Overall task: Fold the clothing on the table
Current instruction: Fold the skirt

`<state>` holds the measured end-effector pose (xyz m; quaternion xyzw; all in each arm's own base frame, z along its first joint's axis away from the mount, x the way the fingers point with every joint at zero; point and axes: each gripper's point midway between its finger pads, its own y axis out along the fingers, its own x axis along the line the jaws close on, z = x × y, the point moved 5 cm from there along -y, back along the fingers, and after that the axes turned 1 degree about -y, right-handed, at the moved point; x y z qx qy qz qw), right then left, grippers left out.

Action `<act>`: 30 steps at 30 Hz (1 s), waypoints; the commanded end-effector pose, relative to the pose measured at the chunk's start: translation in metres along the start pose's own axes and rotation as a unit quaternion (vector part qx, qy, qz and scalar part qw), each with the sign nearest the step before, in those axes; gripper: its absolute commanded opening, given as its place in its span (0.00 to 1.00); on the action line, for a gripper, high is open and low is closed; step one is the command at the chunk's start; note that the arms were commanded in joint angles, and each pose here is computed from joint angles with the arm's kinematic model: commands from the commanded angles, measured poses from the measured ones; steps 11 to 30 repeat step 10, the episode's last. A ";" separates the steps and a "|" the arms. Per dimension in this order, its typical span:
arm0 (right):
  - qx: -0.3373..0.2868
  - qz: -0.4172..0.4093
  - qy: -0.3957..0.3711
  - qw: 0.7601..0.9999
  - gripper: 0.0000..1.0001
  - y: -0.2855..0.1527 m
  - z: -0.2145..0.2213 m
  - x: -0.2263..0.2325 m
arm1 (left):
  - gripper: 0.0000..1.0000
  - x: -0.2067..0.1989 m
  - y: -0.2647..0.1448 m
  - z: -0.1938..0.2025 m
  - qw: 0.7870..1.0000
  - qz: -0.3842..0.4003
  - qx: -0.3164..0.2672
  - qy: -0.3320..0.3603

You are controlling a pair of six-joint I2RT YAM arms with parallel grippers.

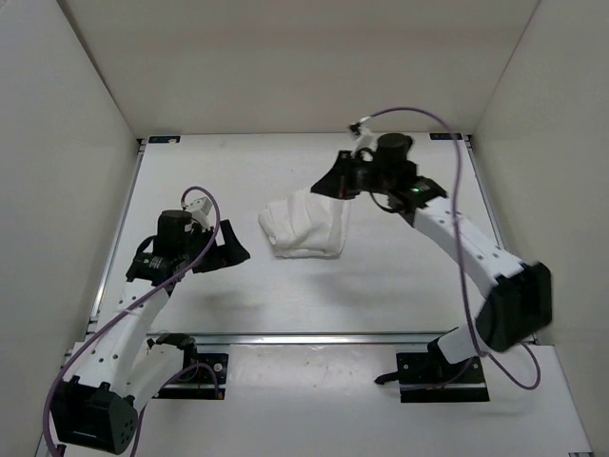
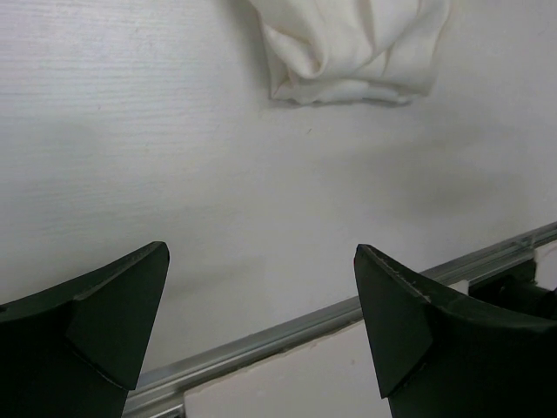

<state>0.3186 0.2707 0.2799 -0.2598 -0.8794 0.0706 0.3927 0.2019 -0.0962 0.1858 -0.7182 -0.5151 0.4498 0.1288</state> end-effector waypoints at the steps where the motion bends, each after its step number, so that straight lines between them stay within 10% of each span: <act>1: -0.016 0.073 -0.006 0.997 0.05 -0.039 0.017 -0.034 | 0.99 0.004 -0.014 0.003 0.998 -0.031 0.014 0.043; 30: 0.004 0.107 -0.014 0.994 0.05 -0.052 0.034 -0.056 | 0.98 0.015 -0.025 0.008 0.993 -0.077 0.039 0.084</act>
